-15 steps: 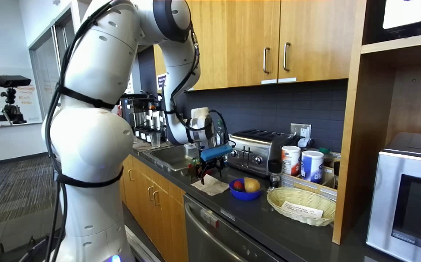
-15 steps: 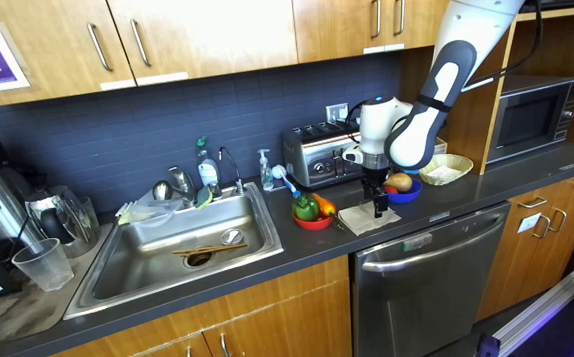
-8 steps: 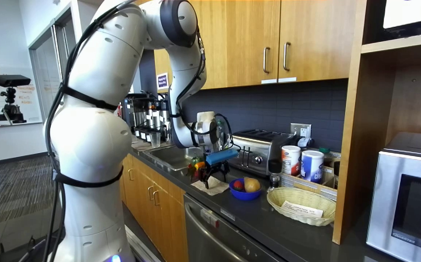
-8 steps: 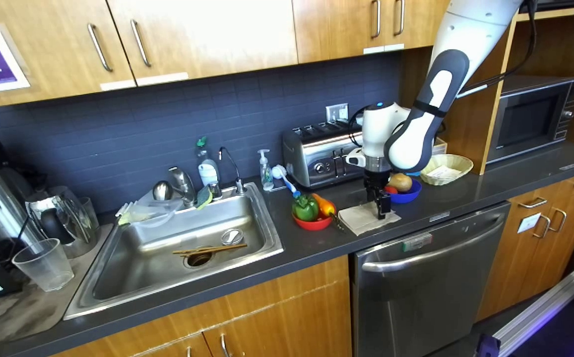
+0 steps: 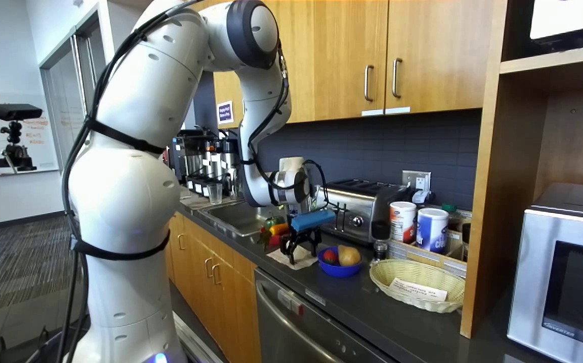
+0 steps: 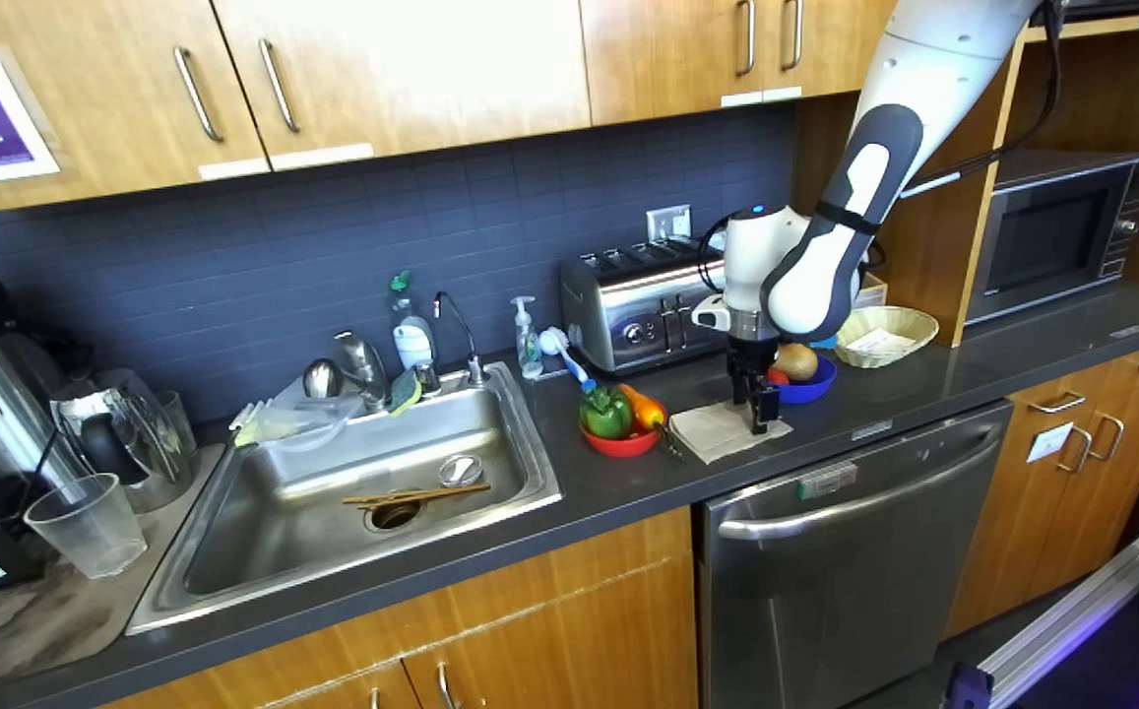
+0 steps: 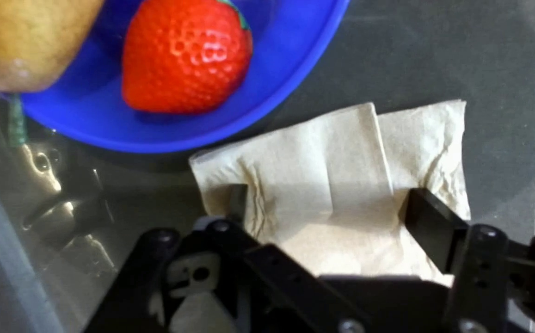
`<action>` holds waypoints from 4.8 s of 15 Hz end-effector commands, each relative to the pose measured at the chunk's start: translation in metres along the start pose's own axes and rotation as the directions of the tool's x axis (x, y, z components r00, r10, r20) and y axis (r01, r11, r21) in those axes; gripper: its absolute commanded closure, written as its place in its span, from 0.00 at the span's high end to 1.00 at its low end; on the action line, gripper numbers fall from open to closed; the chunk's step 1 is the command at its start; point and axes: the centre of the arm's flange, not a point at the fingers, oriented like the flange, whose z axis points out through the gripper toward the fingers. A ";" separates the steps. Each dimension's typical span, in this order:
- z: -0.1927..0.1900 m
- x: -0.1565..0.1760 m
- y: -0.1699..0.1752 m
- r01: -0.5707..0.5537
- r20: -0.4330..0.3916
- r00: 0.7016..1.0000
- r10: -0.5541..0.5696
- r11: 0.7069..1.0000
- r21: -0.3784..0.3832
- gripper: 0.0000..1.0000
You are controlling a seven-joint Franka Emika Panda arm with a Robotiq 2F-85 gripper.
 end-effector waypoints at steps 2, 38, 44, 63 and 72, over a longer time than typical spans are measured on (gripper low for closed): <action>0.000 0.000 0.009 0.006 -0.019 1.000 -0.005 1.000 0.023 0.49; 0.016 -0.008 0.014 0.024 0.083 0.996 -0.033 0.995 0.101 0.51; 0.009 -0.007 0.017 0.024 0.078 0.996 -0.032 0.995 0.098 0.04; 0.026 0.020 -0.022 0.204 0.184 0.959 -0.217 0.975 0.086 0.00; 0.027 0.035 -0.041 0.268 0.213 0.935 -0.284 0.958 0.105 0.00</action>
